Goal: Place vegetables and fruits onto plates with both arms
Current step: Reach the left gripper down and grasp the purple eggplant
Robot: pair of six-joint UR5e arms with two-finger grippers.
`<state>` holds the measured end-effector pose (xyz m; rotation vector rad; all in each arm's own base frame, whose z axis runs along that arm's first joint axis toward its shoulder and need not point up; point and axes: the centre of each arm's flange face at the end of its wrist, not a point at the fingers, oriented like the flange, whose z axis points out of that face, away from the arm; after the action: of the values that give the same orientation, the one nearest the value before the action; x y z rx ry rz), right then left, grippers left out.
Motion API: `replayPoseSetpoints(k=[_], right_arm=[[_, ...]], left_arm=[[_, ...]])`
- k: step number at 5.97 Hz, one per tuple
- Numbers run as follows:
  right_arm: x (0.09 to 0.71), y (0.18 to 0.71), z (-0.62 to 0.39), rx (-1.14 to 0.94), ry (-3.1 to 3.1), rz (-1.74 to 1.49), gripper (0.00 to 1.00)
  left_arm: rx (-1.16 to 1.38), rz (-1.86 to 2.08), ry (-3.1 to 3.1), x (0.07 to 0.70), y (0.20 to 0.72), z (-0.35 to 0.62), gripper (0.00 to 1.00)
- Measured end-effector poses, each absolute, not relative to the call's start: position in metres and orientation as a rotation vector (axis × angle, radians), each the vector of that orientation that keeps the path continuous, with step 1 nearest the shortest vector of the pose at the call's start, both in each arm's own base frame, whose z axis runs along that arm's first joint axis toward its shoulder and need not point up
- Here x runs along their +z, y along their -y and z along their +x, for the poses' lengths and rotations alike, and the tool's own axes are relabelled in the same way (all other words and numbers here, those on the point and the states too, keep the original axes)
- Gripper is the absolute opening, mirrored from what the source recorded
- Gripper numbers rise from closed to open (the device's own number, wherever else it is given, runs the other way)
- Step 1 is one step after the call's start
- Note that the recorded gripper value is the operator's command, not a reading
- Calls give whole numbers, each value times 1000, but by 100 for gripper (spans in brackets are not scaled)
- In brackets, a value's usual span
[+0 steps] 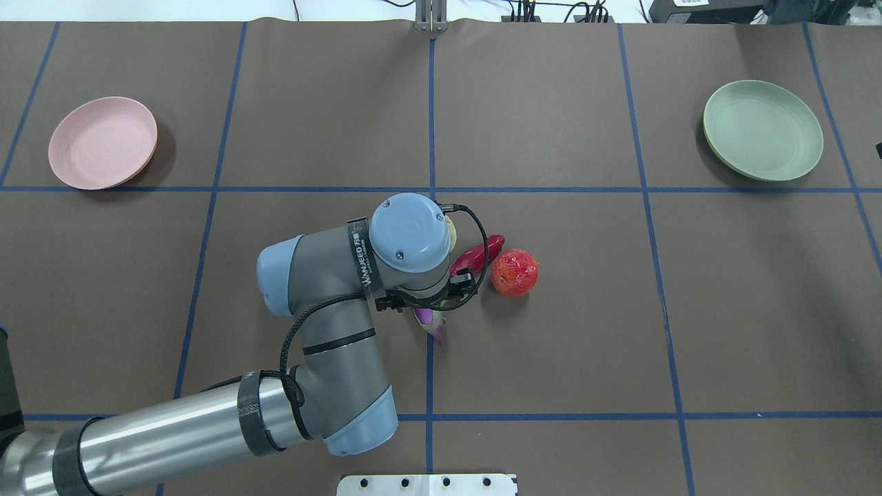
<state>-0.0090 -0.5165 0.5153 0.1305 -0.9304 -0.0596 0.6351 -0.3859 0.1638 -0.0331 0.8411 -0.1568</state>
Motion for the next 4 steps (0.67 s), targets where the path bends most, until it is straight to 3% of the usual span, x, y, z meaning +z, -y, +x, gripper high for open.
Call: replayPoseSetpoints(k=[2, 4], right_arm=[[514, 518, -9, -60, 931, 130, 100], [512, 519, -10, -62, 936, 132, 100]], left_arm=[[-154, -37, -825, 172, 386, 644, 84], [-154, -41, -813, 178, 387, 648, 67]])
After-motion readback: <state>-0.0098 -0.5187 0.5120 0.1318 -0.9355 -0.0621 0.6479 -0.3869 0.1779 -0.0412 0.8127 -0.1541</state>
